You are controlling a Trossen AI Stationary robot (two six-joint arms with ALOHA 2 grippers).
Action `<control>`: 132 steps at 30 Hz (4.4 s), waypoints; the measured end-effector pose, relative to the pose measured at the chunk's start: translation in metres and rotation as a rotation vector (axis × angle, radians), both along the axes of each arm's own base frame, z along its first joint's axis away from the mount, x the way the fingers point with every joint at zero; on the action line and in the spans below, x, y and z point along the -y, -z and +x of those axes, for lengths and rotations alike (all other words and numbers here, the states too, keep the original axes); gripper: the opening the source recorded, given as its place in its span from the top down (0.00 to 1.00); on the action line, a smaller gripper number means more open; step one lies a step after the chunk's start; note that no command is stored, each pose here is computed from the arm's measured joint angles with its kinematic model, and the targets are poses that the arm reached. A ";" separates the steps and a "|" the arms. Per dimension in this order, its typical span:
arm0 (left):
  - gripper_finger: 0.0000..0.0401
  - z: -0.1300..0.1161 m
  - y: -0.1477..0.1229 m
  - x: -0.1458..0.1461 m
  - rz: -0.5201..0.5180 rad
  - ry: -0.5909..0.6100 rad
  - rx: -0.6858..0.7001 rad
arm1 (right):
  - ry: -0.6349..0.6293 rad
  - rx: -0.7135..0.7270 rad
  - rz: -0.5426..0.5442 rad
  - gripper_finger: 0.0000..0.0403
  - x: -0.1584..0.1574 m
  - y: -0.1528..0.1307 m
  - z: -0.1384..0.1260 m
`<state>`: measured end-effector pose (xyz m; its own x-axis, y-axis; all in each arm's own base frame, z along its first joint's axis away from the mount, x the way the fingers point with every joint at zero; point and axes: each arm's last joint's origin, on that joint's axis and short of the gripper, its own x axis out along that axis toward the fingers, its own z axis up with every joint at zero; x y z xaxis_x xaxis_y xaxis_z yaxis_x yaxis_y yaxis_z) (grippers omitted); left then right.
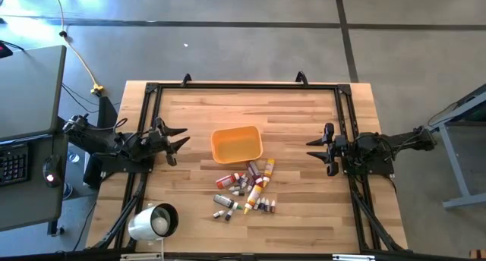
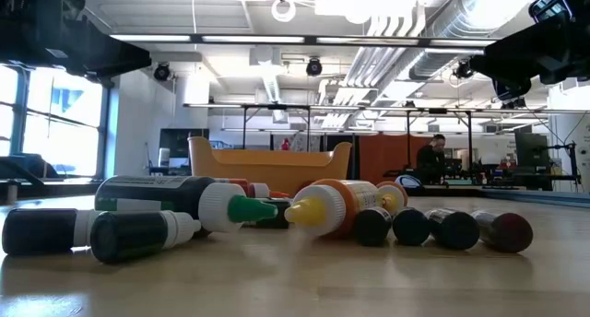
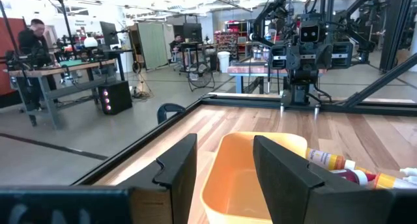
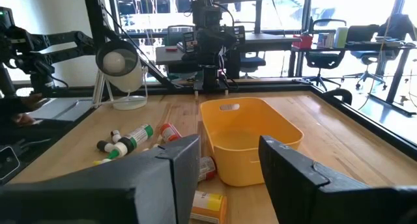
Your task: Pick & Place food coloring
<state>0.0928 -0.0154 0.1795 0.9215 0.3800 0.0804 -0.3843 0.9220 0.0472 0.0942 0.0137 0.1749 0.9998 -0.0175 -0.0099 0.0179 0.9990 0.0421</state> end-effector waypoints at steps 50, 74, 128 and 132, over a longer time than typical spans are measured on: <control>0.63 0.000 0.000 0.000 0.000 0.000 0.000 | 0.000 0.000 0.000 0.63 0.000 0.000 0.000; 0.63 0.000 0.000 0.000 -0.058 0.005 0.026 | 0.000 0.000 0.000 0.63 0.000 0.000 0.000; 0.63 0.199 -0.119 0.055 -0.413 0.031 -0.916 | 0.064 0.147 -0.164 0.63 -0.004 -0.037 0.028; 0.63 0.220 -0.106 0.061 -0.490 0.021 -0.967 | 0.058 0.093 -0.178 0.63 -0.006 -0.041 0.036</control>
